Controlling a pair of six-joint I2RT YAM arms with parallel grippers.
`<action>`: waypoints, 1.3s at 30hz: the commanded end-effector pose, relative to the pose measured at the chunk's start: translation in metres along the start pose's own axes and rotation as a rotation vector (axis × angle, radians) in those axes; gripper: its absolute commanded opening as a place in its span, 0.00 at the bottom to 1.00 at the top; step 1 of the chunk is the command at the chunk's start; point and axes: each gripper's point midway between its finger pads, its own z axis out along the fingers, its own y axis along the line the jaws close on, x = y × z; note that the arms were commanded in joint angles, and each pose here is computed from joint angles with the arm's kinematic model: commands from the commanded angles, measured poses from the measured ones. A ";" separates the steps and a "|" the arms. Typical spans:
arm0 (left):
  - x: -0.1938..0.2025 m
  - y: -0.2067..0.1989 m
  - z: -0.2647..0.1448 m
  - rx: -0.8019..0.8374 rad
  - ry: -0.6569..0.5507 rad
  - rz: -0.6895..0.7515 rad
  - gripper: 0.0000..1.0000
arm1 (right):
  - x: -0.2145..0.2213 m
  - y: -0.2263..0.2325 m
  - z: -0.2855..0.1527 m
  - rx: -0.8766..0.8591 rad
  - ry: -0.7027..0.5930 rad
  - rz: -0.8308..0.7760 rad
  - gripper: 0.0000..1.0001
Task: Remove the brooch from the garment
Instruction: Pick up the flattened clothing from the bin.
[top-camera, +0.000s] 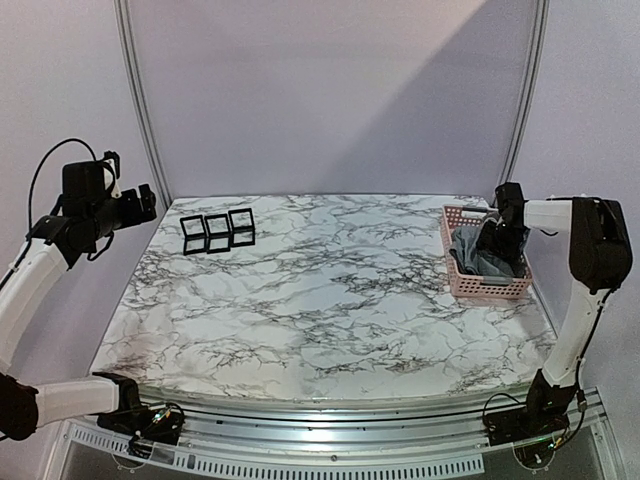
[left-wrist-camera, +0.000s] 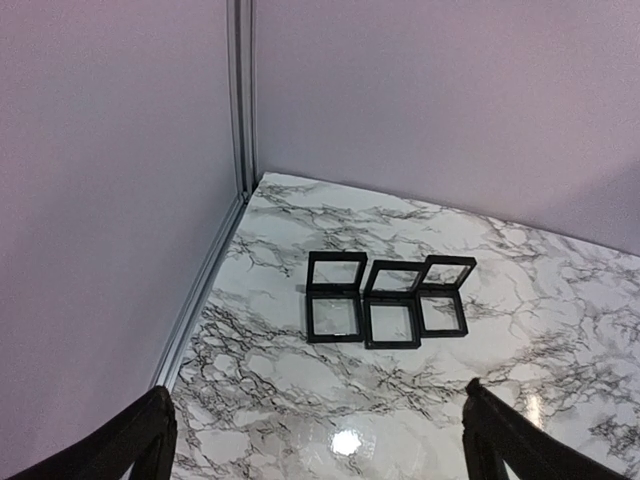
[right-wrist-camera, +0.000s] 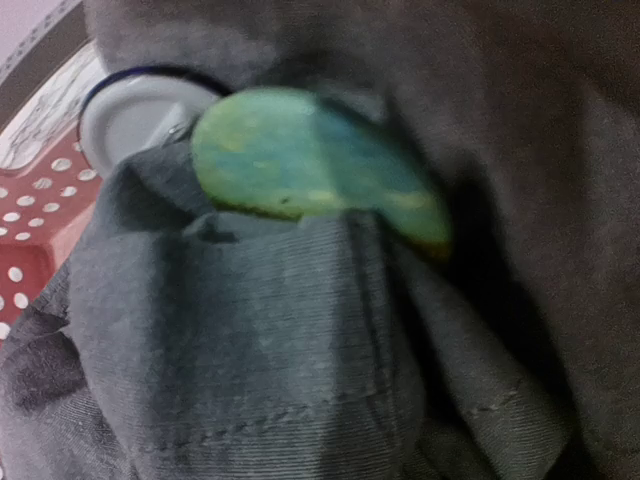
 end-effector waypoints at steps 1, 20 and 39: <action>0.006 0.003 0.001 -0.001 0.011 0.011 0.99 | -0.005 -0.044 0.019 0.110 -0.023 0.040 0.44; 0.004 0.003 -0.001 0.002 0.000 0.007 1.00 | -0.064 -0.078 -0.015 0.128 -0.130 -0.038 0.00; 0.001 -0.001 -0.006 0.026 -0.017 0.001 1.00 | -0.078 0.091 -0.332 -0.887 -0.579 -0.215 0.00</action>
